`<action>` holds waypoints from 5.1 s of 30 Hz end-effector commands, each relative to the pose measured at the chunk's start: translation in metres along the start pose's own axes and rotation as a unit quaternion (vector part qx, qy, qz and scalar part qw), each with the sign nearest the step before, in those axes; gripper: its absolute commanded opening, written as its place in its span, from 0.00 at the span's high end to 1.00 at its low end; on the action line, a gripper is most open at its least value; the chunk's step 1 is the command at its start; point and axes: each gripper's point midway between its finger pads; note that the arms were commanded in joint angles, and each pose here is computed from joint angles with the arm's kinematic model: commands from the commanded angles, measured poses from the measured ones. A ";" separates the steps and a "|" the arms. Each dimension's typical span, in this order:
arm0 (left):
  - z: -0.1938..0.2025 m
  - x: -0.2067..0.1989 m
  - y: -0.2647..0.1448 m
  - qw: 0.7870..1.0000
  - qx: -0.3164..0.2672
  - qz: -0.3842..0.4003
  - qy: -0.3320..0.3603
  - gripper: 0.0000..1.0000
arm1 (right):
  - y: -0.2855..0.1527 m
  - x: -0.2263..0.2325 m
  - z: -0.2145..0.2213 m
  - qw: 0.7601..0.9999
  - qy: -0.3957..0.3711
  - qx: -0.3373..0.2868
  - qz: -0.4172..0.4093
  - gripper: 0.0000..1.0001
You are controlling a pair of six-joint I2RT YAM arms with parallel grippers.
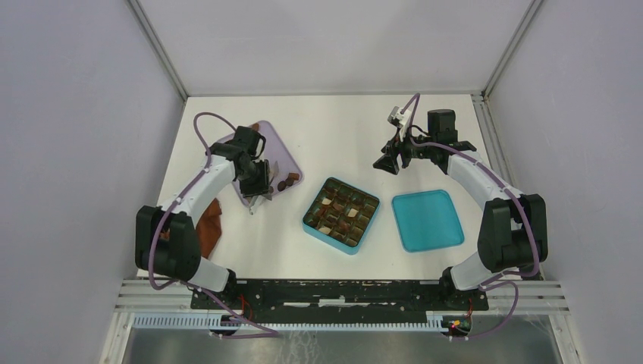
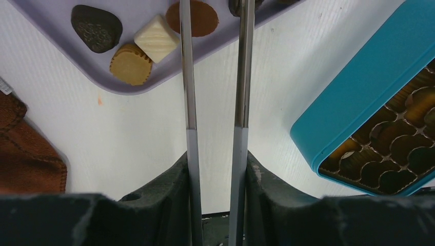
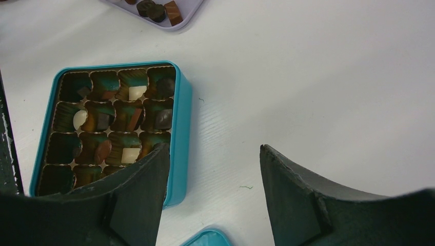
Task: Pack the chocolate
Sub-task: Pick up the fake chocolate from the plate, then place the fake chocolate in the packing box, then pick up the packing box from the center of the board.
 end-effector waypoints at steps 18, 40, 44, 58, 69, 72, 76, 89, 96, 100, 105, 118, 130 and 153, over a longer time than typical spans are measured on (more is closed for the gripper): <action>-0.025 -0.010 -0.043 0.993 -0.077 0.089 -0.003 0.98 | -0.002 0.007 -0.013 0.999 -0.023 -0.021 -0.016 0.30; 0.060 -0.110 -0.099 0.927 -0.051 0.369 0.048 0.98 | -0.001 0.007 -0.009 0.999 -0.019 -0.018 -0.018 0.30; 0.085 -0.144 -0.092 0.925 -0.038 0.371 0.076 0.98 | -0.001 0.006 -0.009 1.000 -0.019 -0.017 -0.017 0.30; 0.118 -0.201 -0.060 0.936 -0.019 0.327 0.130 0.98 | -0.001 0.002 -0.006 1.000 -0.022 -0.011 -0.006 0.29; 0.133 -0.217 -0.042 0.942 0.006 0.299 0.156 0.98 | 0.000 0.002 -0.006 1.000 -0.021 -0.011 -0.005 0.29; 0.134 -0.217 -0.038 0.944 0.009 0.288 0.160 0.97 | -0.001 0.002 -0.005 1.000 -0.020 -0.011 -0.006 0.29; 0.136 -0.218 -0.037 0.945 0.012 0.284 0.164 0.92 | 0.000 0.003 -0.006 1.000 -0.021 -0.011 -0.007 0.29; 0.141 -0.215 -0.033 0.948 0.021 0.266 0.175 0.68 | 0.000 0.003 -0.006 1.000 -0.020 -0.012 -0.008 0.29; 0.142 -0.214 -0.032 0.949 0.019 0.259 0.180 0.59 | 0.000 0.003 -0.006 1.000 -0.020 -0.012 -0.009 0.29; 0.142 -0.215 -0.032 0.949 0.019 0.257 0.182 0.55 | 0.000 0.003 -0.005 1.000 -0.019 -0.012 -0.009 0.29; 0.142 -0.215 -0.031 0.949 0.019 0.255 0.185 0.53 | -0.001 0.003 -0.006 1.000 -0.020 -0.013 -0.008 0.29; 0.096 -0.200 -0.114 0.925 -0.162 0.326 0.111 0.61 | -0.013 0.027 -0.027 0.990 -0.117 -0.058 -0.046 0.28; 0.038 -0.119 -0.157 0.911 -0.350 0.211 0.058 0.60 | 0.014 0.057 0.004 0.960 -0.265 -0.025 -0.086 0.05; 0.027 -0.100 -0.145 0.901 -0.391 0.189 0.017 0.59 | 0.075 0.049 0.070 0.968 -0.155 0.180 -0.076 0.36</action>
Point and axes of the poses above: each gripper's point midway between its finger pads, its own y axis out along the fingers, its own x axis along the line the jaws close on, z = x × y, and after that the axes turned 6 degrees about -y, right-handed
